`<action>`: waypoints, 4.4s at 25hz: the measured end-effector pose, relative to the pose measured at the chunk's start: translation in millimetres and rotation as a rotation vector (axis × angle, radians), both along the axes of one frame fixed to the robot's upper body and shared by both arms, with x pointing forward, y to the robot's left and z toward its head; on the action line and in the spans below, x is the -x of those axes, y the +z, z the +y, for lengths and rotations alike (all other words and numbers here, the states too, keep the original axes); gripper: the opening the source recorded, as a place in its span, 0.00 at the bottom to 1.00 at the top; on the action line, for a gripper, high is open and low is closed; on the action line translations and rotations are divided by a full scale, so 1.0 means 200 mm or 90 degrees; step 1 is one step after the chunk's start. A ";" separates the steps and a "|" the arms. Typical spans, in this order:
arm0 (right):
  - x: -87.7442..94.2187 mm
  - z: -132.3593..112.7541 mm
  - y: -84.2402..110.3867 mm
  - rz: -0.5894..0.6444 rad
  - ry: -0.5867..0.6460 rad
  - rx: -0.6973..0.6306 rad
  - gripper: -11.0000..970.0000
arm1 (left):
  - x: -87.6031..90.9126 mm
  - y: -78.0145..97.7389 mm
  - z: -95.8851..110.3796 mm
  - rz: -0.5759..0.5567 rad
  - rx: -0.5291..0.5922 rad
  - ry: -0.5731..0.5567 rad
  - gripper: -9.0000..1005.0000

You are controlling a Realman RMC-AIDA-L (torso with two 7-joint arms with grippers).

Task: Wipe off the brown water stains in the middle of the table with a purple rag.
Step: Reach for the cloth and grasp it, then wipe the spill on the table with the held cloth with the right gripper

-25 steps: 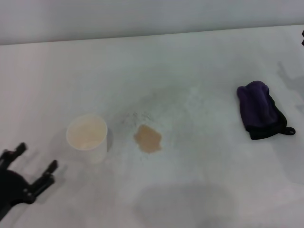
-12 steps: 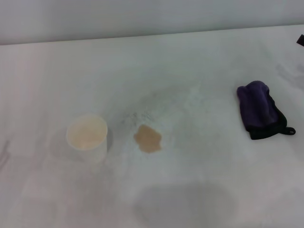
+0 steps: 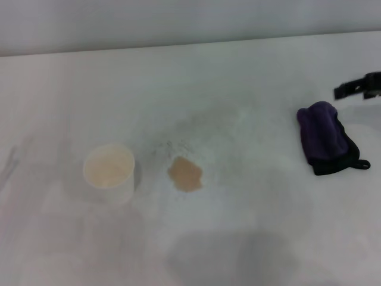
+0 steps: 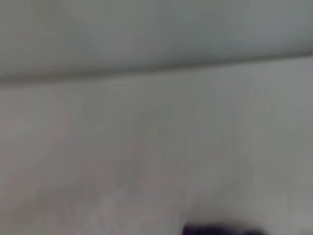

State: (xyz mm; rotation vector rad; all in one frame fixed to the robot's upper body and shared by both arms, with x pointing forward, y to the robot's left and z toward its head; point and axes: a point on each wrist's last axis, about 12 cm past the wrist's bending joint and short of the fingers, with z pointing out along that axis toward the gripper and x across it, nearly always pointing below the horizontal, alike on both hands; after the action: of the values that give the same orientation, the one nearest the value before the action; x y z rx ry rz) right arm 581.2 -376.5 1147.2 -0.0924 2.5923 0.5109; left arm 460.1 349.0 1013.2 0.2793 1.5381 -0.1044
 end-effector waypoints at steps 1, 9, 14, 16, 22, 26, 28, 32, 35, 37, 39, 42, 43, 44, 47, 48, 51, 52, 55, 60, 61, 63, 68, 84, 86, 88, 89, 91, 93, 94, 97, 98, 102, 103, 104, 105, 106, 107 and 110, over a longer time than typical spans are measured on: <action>-0.01 0.05 0.02 0.021 0.017 0.027 0.90 | -0.02 0.00 0.00 0.000 -0.003 0.001 0.87; -0.09 0.34 0.04 0.113 0.073 0.216 0.89 | -0.11 0.03 -0.01 -0.006 0.000 0.021 0.87; -0.13 0.43 -0.01 0.127 0.092 0.232 0.87 | -0.11 0.03 0.00 -0.010 0.001 0.026 0.87; -0.14 0.45 -0.03 0.130 0.094 0.231 0.87 | -0.11 0.03 0.00 -0.009 0.001 0.027 0.87; -0.17 0.46 -0.09 0.137 0.095 0.233 0.85 | -0.11 0.03 0.00 -0.009 -0.002 0.028 0.87; -0.18 0.46 -0.11 0.152 0.095 0.243 0.84 | -0.11 0.03 0.00 -0.009 -0.002 0.028 0.87; -0.18 0.45 -0.11 0.157 0.088 0.252 0.83 | -0.11 0.03 0.00 -0.008 -0.004 0.028 0.87; -0.18 0.45 -0.12 0.160 0.084 0.261 0.81 | -0.11 0.03 -0.01 -0.009 -0.016 0.027 0.87; -0.19 0.46 -0.14 0.164 0.088 0.264 0.78 | -0.11 0.03 -0.01 -0.009 -0.018 0.025 0.87; -0.19 0.47 -0.15 0.168 0.089 0.263 0.78 | -0.11 0.03 -0.01 -0.009 -0.018 0.025 0.87; -0.20 0.47 -0.17 0.169 0.091 0.264 0.77 | -0.11 0.03 -0.01 -0.009 -0.018 0.025 0.87; -0.21 0.48 -0.19 0.163 0.089 0.268 0.77 | -0.11 0.02 -0.01 -0.007 -0.019 0.024 0.87; -0.21 0.48 -0.19 0.161 0.088 0.270 0.77 | -0.11 0.02 -0.01 -0.007 -0.019 0.024 0.87; -0.22 0.48 -0.19 0.161 0.088 0.273 0.77 | -0.11 0.02 -0.01 -0.007 -0.019 0.023 0.87; -0.22 0.48 -0.19 0.164 0.088 0.289 0.72 | -0.10 0.02 -0.01 -0.002 -0.020 0.025 0.87; -0.22 0.48 -0.19 0.166 0.087 0.295 0.70 | -0.11 0.02 -0.01 -0.001 -0.021 0.025 0.87; -0.22 0.47 -0.20 0.172 0.084 0.311 0.65 | -0.11 0.02 -0.01 0.000 -0.022 0.023 0.87; -0.22 0.48 -0.20 0.175 0.085 0.313 0.63 | -0.11 0.02 -0.01 0.000 -0.023 0.022 0.87; -0.22 0.49 -0.21 0.181 0.087 0.312 0.58 | -0.11 0.02 -0.01 -0.001 -0.028 0.022 0.87; -0.22 0.52 -0.21 0.187 0.094 0.304 0.50 | -0.12 0.02 -0.02 -0.003 -0.036 0.021 0.87; -0.22 0.53 -0.21 0.188 0.096 0.300 0.49 | -0.12 0.02 -0.02 -0.002 -0.036 0.022 0.87; -0.23 0.54 -0.21 0.188 0.099 0.293 0.47 | -0.12 0.01 -0.01 0.001 -0.036 0.026 0.87; -0.23 0.57 -0.20 0.184 0.114 0.297 0.34 | -0.12 0.01 -0.01 0.006 -0.037 0.031 0.87; -0.21 0.97 -0.13 0.121 0.266 0.206 0.13 | -0.11 0.00 -0.01 0.009 -0.032 0.035 0.87; -0.20 1.05 -0.12 0.109 0.294 0.193 0.13 | -0.11 0.00 -0.01 0.009 -0.031 0.035 0.87; -0.18 1.13 -0.11 0.097 0.322 0.185 0.13 | -0.11 0.00 -0.01 0.009 -0.030 0.035 0.87; -0.17 1.17 -0.10 0.093 0.337 0.178 0.13 | -0.11 0.00 -0.01 0.009 -0.030 0.034 0.87; -0.15 1.25 -0.10 0.085 0.365 0.166 0.13 | -0.12 0.01 -0.01 0.007 -0.029 0.033 0.87; -0.12 1.32 -0.11 0.082 0.392 0.153 0.13 | -0.13 0.01 -0.02 0.005 -0.028 0.030 0.87; -0.11 1.36 -0.11 0.081 0.405 0.150 0.13 | -0.13 0.01 -0.02 0.004 -0.028 0.029 0.87; -0.06 1.45 -0.13 0.081 0.439 0.146 0.13 | -0.14 0.02 -0.03 0.002 -0.028 0.024 0.87; -0.05 1.47 -0.14 0.082 0.448 0.143 0.12 | -0.14 0.02 -0.04 0.001 -0.028 0.023 0.87; -0.02 1.53 -0.16 0.085 0.470 0.138 0.12 | -0.15 0.02 -0.04 -0.001 -0.028 0.020 0.88; -0.01 1.53 -0.17 0.086 0.472 0.142 0.12 | -0.15 0.02 -0.04 -0.001 -0.028 0.020 0.88; -0.01 1.53 -0.18 0.087 0.471 0.148 0.12 | -0.15 0.02 -0.04 -0.002 -0.028 0.019 0.88; -0.01 1.53 -0.18 0.089 0.470 0.153 0.12 | -0.16 0.02 -0.04 -0.002 -0.028 0.019 0.88; -0.02 1.53 -0.19 0.089 0.467 0.159 0.13 | -0.16 0.03 -0.04 -0.002 -0.028 0.018 0.88; -0.02 1.52 -0.19 0.089 0.463 0.167 0.13 | -0.16 0.03 -0.04 -0.003 -0.028 0.018 0.88; -0.05 1.50 -0.19 0.084 0.446 0.188 0.13 | -0.16 0.03 -0.04 -0.002 -0.029 0.019 0.88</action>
State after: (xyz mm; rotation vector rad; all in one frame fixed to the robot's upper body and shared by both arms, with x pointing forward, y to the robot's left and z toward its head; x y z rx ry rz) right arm 591.1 -76.9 1110.1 -1.1224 2.6986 0.3646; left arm 491.2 341.6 1018.4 0.2923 1.5419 -0.0447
